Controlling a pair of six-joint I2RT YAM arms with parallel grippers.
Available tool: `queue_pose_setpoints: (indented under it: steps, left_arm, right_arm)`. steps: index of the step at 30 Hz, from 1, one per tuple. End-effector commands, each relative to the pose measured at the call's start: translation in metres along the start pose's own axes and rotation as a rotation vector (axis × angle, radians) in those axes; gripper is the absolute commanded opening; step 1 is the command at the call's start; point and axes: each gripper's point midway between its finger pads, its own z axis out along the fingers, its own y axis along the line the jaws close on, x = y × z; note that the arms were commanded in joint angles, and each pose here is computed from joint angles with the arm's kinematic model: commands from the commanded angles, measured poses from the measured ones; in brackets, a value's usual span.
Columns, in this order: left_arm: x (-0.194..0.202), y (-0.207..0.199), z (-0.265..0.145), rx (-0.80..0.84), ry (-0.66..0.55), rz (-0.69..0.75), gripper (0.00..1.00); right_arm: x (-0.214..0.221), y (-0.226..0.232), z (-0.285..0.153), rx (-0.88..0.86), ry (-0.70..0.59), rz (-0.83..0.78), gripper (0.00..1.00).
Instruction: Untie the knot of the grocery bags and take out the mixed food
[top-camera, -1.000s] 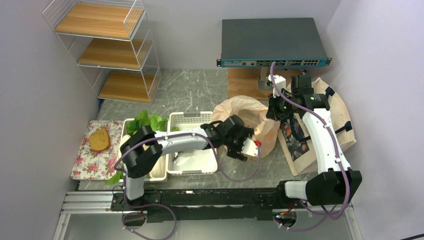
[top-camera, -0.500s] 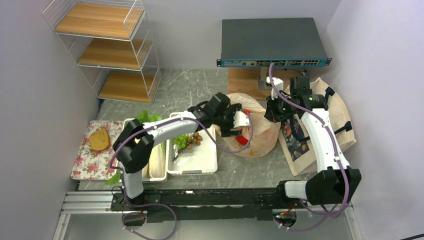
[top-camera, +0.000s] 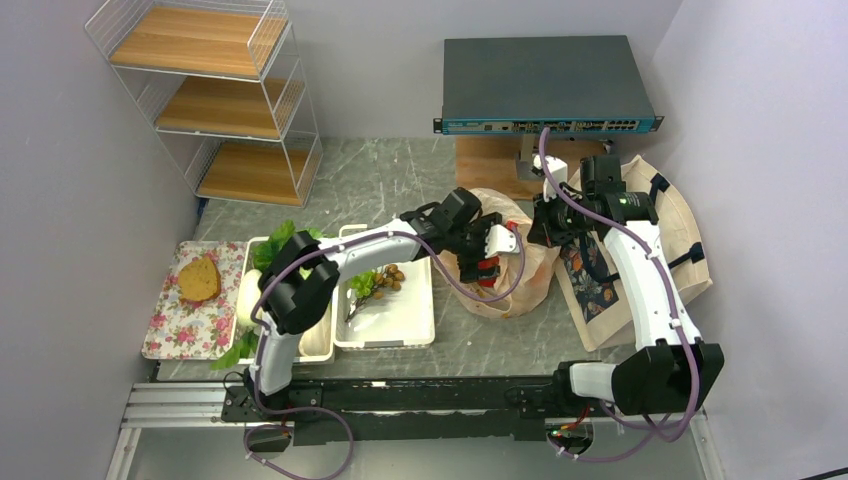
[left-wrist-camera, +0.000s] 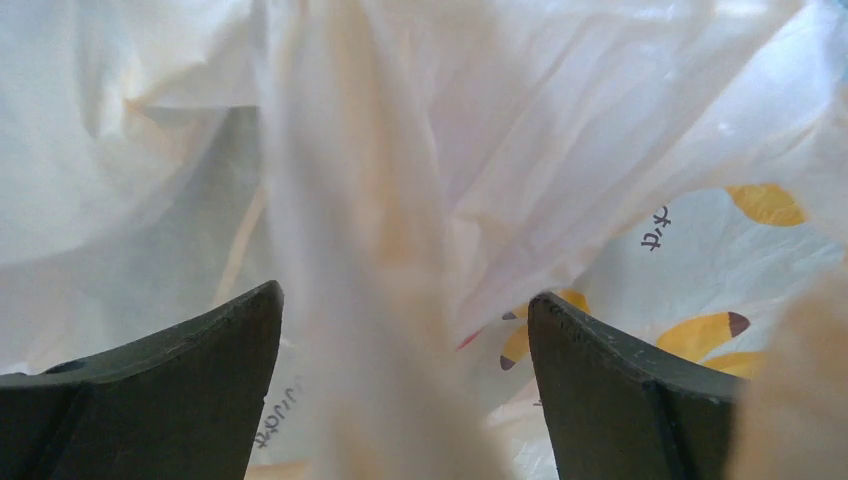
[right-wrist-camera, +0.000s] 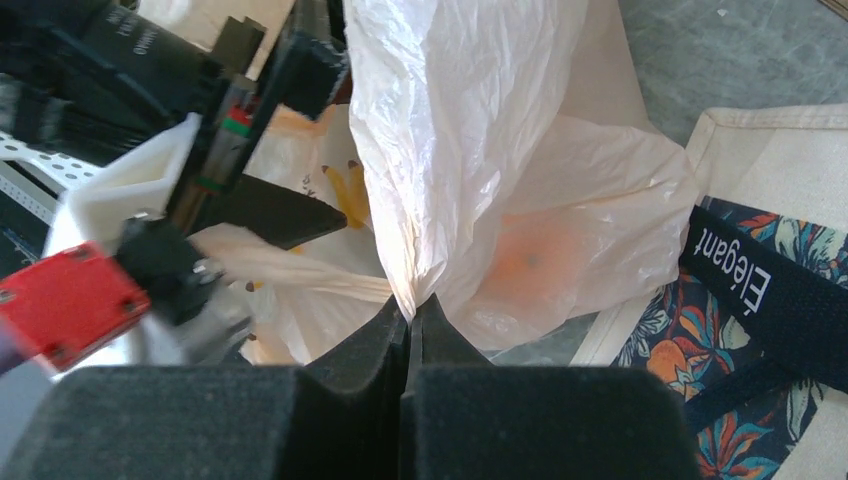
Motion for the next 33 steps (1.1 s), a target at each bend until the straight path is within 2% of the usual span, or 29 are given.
queue_pose_setpoints:
  steps: [1, 5, 13, 25, 29, 33]
  left_arm:
    - [-0.002, -0.002, 0.013, 0.004, -0.012, -0.059, 0.94]
    - [0.023, -0.002, 0.029, 0.000, 0.050, -0.108, 0.99]
    - [0.041, -0.007, 0.042, -0.004, 0.079, -0.170, 0.99]
    - [0.033, -0.010, 0.057, -0.008, 0.039, -0.221, 0.98]
    - [0.026, -0.008, 0.046, -0.011, 0.036, -0.228, 0.74]
    - [0.009, -0.004, 0.013, -0.044, 0.012, -0.238, 0.44]
  right_arm:
    - [0.001, 0.005, -0.006, -0.008, -0.016, -0.014, 0.00]
    - [0.002, 0.004, -0.006, -0.003, -0.004, -0.015, 0.00]
    - [0.008, 0.002, -0.006, 0.011, 0.018, -0.009, 0.00]
    - [0.016, 0.000, -0.004, 0.015, 0.049, -0.003, 0.00]
    - [0.018, 0.000, -0.004, 0.020, 0.050, -0.006, 0.00]
    - [0.017, 0.002, -0.009, 0.016, 0.038, -0.010, 0.00]
